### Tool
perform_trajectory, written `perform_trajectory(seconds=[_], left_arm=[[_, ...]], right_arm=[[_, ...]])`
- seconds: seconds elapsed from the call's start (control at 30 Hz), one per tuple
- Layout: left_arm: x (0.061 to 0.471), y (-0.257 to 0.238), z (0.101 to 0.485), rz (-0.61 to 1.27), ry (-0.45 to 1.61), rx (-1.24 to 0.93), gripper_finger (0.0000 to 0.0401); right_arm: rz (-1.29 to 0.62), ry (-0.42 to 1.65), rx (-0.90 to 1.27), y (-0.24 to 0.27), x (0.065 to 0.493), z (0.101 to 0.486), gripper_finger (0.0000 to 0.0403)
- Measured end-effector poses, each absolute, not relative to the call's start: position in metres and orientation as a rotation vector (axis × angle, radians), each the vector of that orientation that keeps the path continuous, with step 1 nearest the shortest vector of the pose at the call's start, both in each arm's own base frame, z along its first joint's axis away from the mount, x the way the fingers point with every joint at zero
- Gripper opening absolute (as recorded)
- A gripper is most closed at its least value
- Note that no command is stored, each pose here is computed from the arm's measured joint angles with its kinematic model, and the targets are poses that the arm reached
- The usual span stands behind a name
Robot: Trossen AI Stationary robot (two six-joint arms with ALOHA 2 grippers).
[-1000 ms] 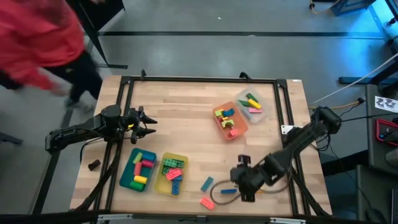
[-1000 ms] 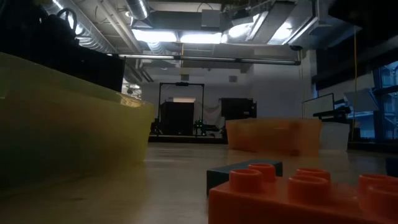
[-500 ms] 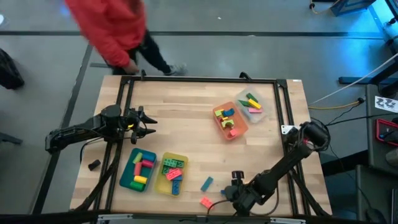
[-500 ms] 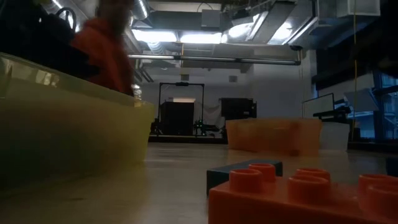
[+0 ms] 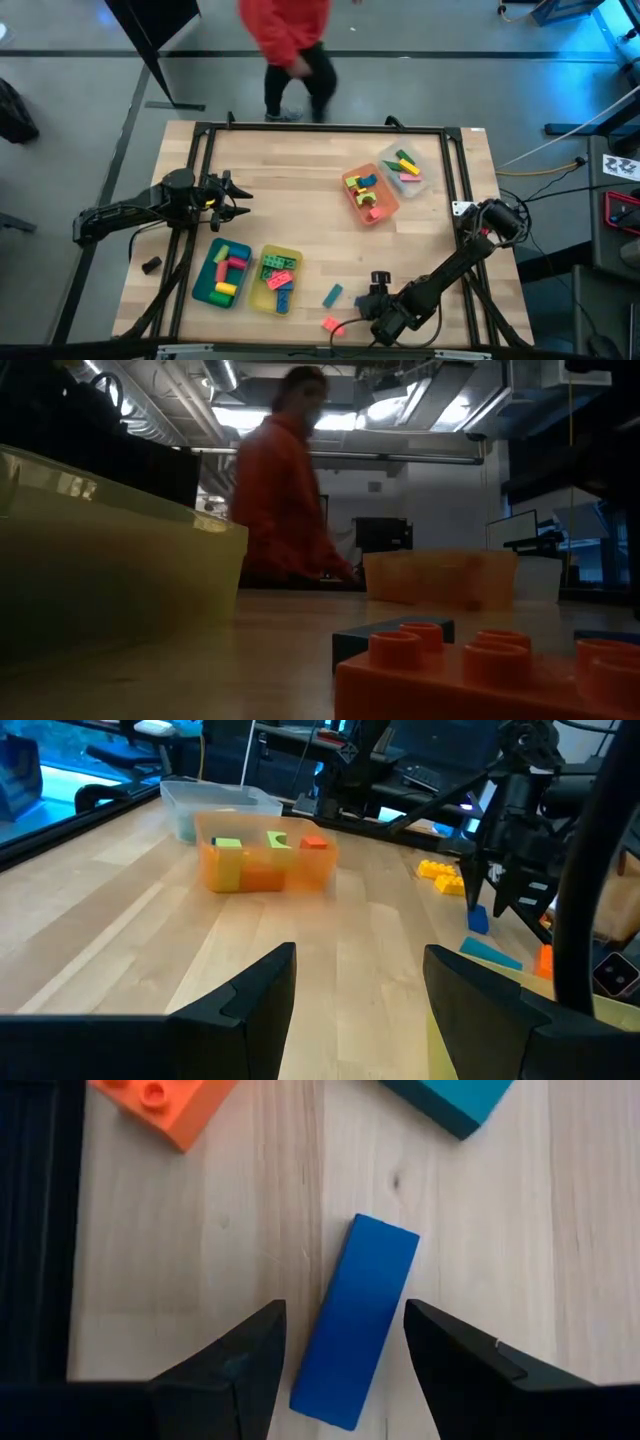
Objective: Sort blocks by size
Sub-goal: Put the blue rectangle block into the transparent bin
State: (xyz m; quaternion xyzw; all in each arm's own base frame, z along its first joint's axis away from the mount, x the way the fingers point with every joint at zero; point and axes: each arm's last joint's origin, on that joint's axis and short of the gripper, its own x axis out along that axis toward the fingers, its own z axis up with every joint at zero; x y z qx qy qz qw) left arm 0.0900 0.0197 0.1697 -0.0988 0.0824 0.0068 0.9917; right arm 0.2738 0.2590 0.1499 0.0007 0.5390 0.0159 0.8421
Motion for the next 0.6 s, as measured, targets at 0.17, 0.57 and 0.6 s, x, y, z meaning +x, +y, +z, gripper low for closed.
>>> perform_trajectory(seconds=[0.17, 0.57, 0.6], left_arm=[[0.090, 0.020, 0.170, 0.014, 0.165, -0.198, 0.0205], [0.090, 0.020, 0.169, 0.013, 0.168, -0.180, 0.0205], [0.090, 0.020, 0.169, 0.012, 0.169, -0.180, 0.0205]], right_arm=[[-0.027, 1.141, 0.091, 0.258, 0.274, 0.150, 0.0204], [-0.101, 1.180, 0.170, 0.260, 0.275, 0.135, 0.0183], [-0.110, 1.175, 0.170, 0.259, 0.276, 0.135, 0.0171]])
